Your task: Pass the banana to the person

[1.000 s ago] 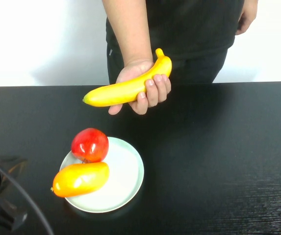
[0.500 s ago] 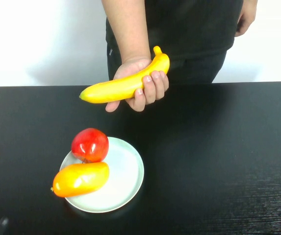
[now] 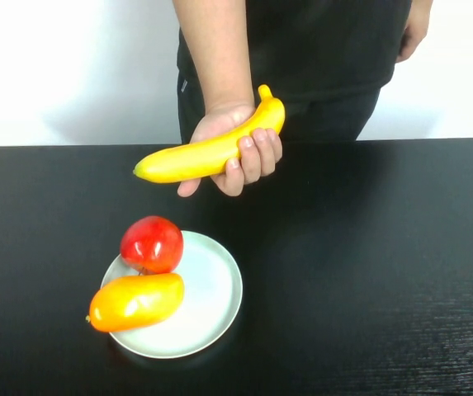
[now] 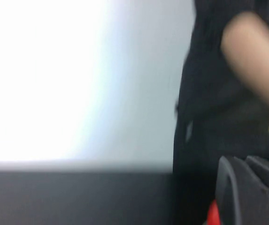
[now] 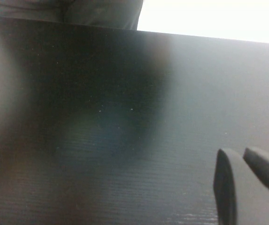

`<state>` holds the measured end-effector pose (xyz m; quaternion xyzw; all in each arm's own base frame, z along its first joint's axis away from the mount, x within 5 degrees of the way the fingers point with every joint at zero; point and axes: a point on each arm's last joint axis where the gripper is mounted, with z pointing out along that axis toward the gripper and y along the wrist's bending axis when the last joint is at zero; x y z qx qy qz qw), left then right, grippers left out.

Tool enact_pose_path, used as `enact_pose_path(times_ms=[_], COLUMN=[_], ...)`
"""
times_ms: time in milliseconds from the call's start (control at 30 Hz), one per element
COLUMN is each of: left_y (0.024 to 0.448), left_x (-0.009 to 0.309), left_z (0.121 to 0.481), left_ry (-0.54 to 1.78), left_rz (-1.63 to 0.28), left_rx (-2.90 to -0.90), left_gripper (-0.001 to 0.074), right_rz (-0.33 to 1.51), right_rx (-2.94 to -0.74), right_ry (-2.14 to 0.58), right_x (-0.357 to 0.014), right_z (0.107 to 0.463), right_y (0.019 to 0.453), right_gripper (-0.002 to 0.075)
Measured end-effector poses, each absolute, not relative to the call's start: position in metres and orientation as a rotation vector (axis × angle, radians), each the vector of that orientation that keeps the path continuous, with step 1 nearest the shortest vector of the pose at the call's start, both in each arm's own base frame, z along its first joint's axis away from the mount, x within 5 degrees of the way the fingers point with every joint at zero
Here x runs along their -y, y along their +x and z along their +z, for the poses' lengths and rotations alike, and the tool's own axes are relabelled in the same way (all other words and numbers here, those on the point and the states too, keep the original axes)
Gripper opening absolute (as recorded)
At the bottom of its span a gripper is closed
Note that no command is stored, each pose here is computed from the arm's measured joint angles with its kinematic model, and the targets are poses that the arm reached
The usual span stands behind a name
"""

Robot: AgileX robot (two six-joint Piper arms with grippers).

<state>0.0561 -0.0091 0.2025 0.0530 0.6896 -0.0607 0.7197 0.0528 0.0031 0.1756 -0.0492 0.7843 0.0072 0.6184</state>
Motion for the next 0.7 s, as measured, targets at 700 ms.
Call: enact_pose_path(times_ms=[700], left_y=[0.052], left_x=[0.007], left_z=[0.174], left_ry=[0.159], left_rz=[-0.080], left_rx=[-1.846], left_gripper=[-0.0003], right_rz=[0.017], right_rx=[-1.805], right_ry=[-0.113], right_x=[-0.003], right_z=[0.176], right_y=[0.053], right_gripper=[-0.0009])
